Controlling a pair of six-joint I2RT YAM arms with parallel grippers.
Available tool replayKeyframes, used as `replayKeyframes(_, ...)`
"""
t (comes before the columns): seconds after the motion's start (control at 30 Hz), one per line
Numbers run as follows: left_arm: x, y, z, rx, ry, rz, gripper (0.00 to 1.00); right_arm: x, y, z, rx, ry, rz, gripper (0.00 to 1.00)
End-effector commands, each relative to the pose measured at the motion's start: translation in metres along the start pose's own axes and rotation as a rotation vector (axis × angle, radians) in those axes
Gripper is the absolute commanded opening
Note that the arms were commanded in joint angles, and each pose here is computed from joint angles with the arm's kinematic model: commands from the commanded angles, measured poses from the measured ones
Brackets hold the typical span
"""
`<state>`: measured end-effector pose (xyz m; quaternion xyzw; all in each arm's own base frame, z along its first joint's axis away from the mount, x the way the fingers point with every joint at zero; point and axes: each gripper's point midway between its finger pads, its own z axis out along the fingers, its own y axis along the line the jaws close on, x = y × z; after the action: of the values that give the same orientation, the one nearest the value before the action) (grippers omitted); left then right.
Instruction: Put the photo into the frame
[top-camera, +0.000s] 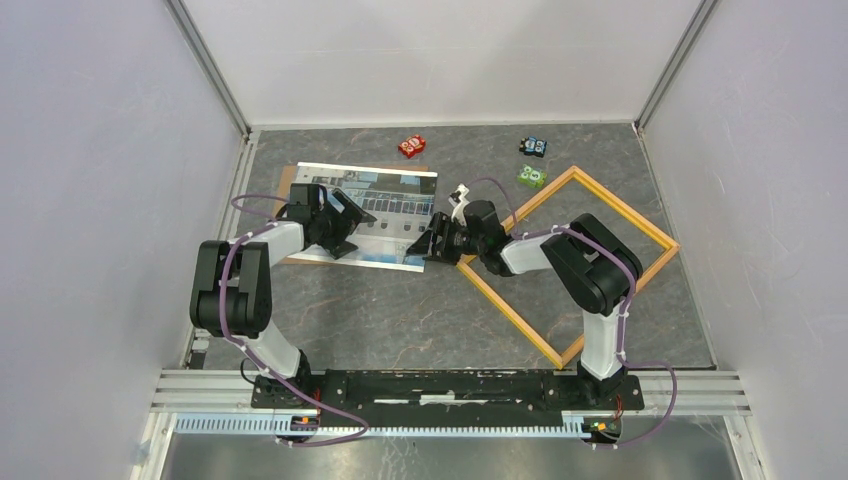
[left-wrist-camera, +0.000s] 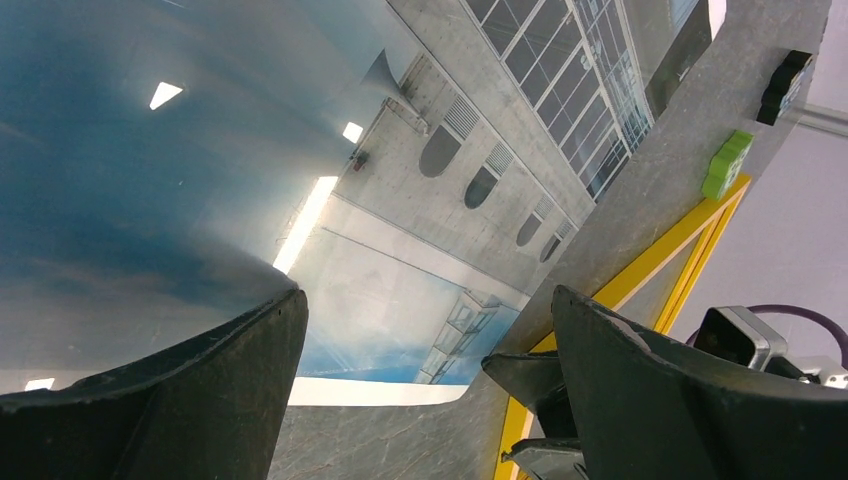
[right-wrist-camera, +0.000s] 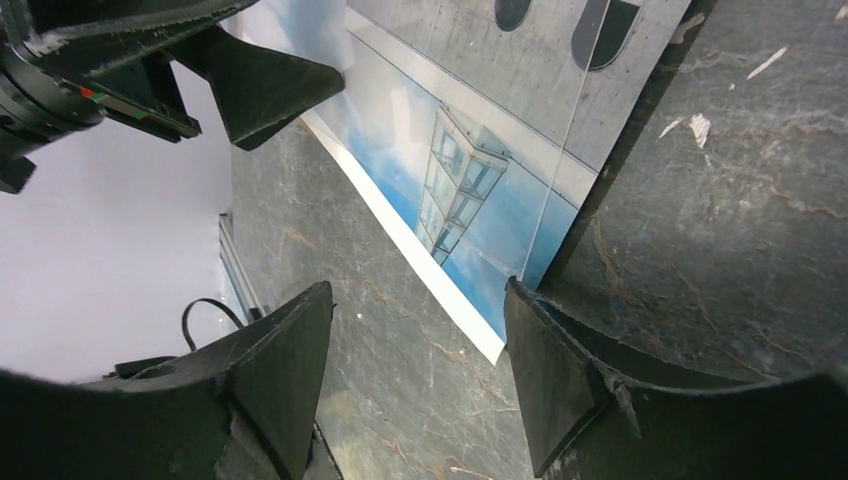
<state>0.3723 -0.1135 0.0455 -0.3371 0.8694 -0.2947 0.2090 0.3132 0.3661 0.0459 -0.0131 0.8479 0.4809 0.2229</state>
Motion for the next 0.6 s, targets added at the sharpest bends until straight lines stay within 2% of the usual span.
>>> replayKeyframes(0.0, 0.022, 0.036, 0.008, -0.111, 0.063, -0.059, 1.00, -0.007, 0.018, -0.001, -0.057, -0.039, 0.054, 0.70)
replayKeyframes(0.33, 0.024, 0.032, 0.007, -0.096, 0.067, -0.055, 1.00, -0.022, 0.017, 0.004, -0.058, -0.097, 0.068, 0.72)
replayKeyframes(0.57, 0.024, 0.028, 0.005, -0.085, 0.062, -0.039, 1.00, -0.017, -0.008, -0.001, 0.064, -0.092, 0.041, 0.73)
